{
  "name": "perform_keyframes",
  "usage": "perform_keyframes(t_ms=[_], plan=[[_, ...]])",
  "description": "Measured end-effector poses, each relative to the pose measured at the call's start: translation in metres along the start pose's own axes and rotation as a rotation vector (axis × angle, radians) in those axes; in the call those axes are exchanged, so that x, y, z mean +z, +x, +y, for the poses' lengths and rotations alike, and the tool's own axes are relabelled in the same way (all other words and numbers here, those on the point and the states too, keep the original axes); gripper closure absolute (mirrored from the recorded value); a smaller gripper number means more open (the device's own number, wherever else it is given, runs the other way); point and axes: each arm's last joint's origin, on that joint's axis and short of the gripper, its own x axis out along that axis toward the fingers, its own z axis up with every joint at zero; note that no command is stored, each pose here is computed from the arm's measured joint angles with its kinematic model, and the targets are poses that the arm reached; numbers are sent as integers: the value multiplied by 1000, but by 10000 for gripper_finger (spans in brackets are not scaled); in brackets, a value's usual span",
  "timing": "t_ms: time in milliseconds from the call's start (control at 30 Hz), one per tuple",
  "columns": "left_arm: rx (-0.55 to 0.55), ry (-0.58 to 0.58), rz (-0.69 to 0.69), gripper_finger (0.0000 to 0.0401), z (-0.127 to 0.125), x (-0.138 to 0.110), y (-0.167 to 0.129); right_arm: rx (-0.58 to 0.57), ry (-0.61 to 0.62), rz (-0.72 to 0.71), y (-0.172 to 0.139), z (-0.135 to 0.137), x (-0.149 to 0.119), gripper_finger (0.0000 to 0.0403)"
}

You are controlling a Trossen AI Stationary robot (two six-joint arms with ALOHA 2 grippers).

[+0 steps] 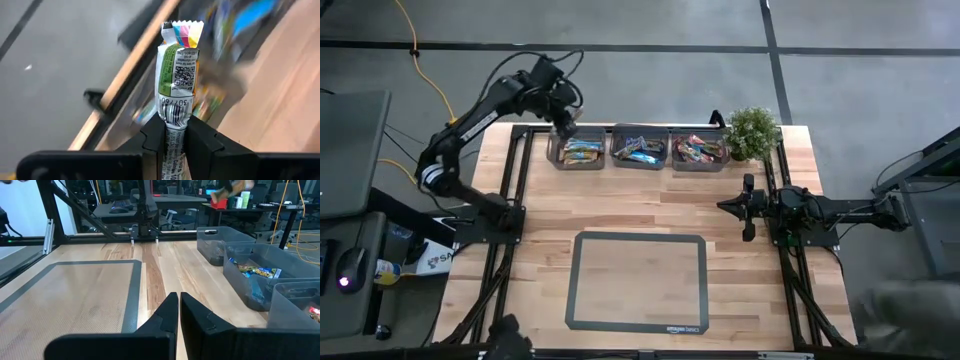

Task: Pick and place Granola Bars by type
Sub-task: Put the orange granola bar into the left black bin

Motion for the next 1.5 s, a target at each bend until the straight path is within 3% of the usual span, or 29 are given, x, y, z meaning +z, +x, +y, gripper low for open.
perform_keyframes(t_ms=[200, 300, 767, 1300, 1500], plan=[[58, 280, 266, 346, 5, -7, 33, 0, 0, 0, 0, 0, 0, 401], [67, 354, 330, 346, 8, -6, 48, 0, 0, 0, 0, 0, 0, 400], [-55, 629, 335, 346, -5, 7, 95, 0, 0, 0, 0, 0, 0, 401], [-63, 683, 406, 346, -3, 4, 111, -1, 0, 0, 0, 0, 0, 400], [-107, 613, 335, 346, -4, 7, 116, 0, 0, 0, 0, 0, 0, 400]])
